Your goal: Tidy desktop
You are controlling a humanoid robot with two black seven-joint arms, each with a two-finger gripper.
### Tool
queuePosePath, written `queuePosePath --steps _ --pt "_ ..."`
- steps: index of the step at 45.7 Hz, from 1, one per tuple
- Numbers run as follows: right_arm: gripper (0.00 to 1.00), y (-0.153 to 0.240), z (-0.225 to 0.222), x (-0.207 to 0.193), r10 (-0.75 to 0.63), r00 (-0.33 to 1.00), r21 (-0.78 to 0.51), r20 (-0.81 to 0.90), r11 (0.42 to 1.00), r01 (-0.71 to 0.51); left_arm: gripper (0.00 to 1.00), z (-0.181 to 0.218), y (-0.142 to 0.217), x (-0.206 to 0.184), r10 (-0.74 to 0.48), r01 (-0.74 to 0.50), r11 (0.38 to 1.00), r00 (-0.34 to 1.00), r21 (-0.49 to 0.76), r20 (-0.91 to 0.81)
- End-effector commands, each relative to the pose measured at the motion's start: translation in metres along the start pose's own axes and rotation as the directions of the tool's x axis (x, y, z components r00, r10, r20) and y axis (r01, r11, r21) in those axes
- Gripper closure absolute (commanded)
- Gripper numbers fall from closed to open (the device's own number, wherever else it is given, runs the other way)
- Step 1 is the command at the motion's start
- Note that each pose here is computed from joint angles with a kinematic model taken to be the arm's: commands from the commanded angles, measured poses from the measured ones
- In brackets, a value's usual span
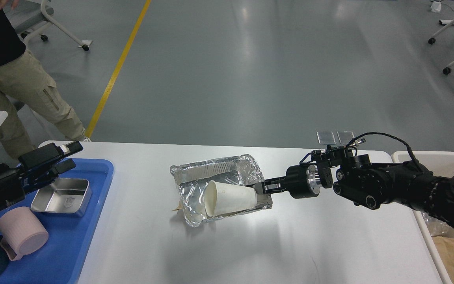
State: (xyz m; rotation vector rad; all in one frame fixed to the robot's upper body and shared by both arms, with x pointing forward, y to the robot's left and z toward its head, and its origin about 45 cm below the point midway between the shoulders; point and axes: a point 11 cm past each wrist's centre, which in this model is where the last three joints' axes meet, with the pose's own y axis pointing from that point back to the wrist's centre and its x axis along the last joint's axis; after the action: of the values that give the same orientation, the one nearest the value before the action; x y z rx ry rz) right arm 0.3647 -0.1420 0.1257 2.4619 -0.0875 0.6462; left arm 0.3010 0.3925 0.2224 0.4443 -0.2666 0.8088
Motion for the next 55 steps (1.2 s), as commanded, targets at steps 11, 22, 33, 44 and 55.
queuePosePath --steps 11,22,33,44,55 --pt "1.00 0.001 0.001 -0.001 0.000 1.000 -0.002 -0.003 1.000 0.000 0.03 -0.013 0.014 -0.006 -0.076 0.068 0.992 0.995 0.109 0.068" --pt "1.00 -0.001 -0.001 -0.001 -0.002 1.000 0.003 -0.002 1.000 0.002 0.03 -0.017 0.052 0.003 -0.206 0.148 0.949 0.960 0.279 0.192" --pt "1.00 -0.009 -0.007 -0.003 -0.009 1.000 0.018 -0.008 1.000 0.009 0.03 -0.017 0.062 -0.016 -0.368 0.251 0.895 0.884 0.370 0.290" --pt "1.00 -0.009 -0.007 -0.004 -0.009 1.000 0.021 -0.009 1.000 0.009 0.03 -0.005 0.082 -0.011 -0.420 0.267 0.864 0.850 0.427 0.319" --pt "1.00 -0.010 -0.008 -0.003 -0.006 1.000 0.023 -0.008 1.000 0.006 0.03 0.010 0.100 -0.002 -0.462 0.266 0.834 0.817 0.483 0.346"
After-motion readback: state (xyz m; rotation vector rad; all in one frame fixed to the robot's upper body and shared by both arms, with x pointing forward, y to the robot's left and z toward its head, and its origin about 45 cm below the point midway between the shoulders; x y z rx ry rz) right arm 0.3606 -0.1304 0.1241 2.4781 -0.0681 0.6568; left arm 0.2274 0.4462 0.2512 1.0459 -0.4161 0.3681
